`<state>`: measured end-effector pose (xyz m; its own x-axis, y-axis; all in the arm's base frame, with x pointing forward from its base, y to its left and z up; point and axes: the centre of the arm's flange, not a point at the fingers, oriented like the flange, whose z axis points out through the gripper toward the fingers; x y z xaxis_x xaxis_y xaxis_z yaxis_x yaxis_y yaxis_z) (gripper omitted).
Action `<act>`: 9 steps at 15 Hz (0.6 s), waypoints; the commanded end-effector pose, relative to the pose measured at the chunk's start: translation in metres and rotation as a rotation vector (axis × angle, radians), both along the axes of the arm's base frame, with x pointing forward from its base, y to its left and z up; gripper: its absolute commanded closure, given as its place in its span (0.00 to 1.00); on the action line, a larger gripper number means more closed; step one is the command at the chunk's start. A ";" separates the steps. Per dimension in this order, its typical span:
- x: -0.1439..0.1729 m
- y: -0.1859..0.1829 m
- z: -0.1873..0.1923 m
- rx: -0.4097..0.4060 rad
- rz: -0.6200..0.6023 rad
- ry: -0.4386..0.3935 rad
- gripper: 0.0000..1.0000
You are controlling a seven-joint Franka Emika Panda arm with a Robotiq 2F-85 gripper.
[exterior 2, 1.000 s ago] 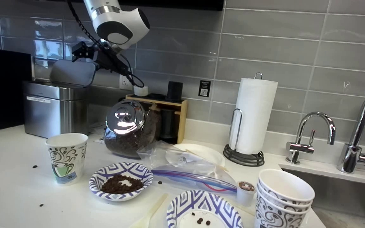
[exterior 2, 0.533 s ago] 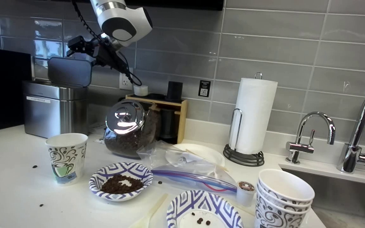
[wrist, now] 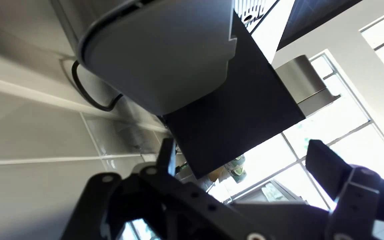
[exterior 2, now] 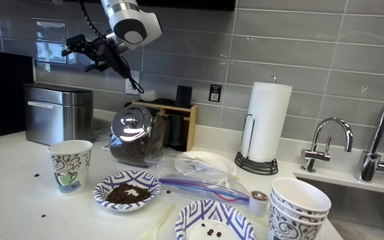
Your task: Close the bin
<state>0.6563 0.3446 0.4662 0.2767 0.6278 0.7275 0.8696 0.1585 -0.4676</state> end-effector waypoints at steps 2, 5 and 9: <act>0.014 0.007 0.000 -0.041 0.033 0.096 0.00; 0.012 0.010 0.002 -0.065 0.027 0.133 0.00; -0.003 0.024 0.006 -0.076 0.000 0.193 0.00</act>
<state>0.6531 0.3514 0.4672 0.3649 0.6716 0.6448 0.8011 0.1264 -0.5851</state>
